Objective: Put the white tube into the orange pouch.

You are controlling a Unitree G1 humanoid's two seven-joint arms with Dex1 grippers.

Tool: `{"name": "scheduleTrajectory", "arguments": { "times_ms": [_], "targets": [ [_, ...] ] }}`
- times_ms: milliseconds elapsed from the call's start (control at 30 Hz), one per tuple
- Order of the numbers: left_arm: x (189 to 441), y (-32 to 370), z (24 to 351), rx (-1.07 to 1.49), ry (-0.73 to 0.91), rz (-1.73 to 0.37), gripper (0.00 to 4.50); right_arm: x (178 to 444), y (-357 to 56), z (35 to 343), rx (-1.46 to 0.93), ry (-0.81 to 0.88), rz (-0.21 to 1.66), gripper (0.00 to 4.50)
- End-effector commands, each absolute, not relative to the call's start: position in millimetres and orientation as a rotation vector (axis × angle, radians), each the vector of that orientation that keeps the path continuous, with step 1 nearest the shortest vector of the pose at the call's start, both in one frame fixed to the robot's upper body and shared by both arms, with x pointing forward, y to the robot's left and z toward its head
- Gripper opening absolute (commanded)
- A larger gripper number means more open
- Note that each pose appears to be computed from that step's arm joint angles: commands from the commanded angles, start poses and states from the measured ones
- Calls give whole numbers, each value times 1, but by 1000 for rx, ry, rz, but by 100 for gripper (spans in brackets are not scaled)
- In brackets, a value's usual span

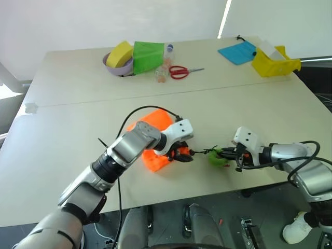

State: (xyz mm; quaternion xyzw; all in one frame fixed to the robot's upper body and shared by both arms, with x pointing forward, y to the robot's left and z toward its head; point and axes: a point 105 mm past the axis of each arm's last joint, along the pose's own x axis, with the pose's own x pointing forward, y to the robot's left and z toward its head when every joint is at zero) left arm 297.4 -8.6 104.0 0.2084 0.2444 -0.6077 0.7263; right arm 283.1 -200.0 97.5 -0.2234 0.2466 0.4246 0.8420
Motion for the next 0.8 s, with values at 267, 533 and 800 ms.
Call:
{"name": "scheduleTrajectory", "arguments": {
  "times_ms": [267, 533, 800],
  "targets": [
    [298, -4, 108, 459, 519, -1332, 52, 283, -204, 99, -491, 521, 876, 0],
    [297, -6, 114, 379, 519, -1339, 52, 283, -202, 99, -498, 518, 880, 0],
    [296, -4, 118, 349, 523, -1341, 277, 284, -201, 100, -497, 513, 877, 0]
  ]
}}
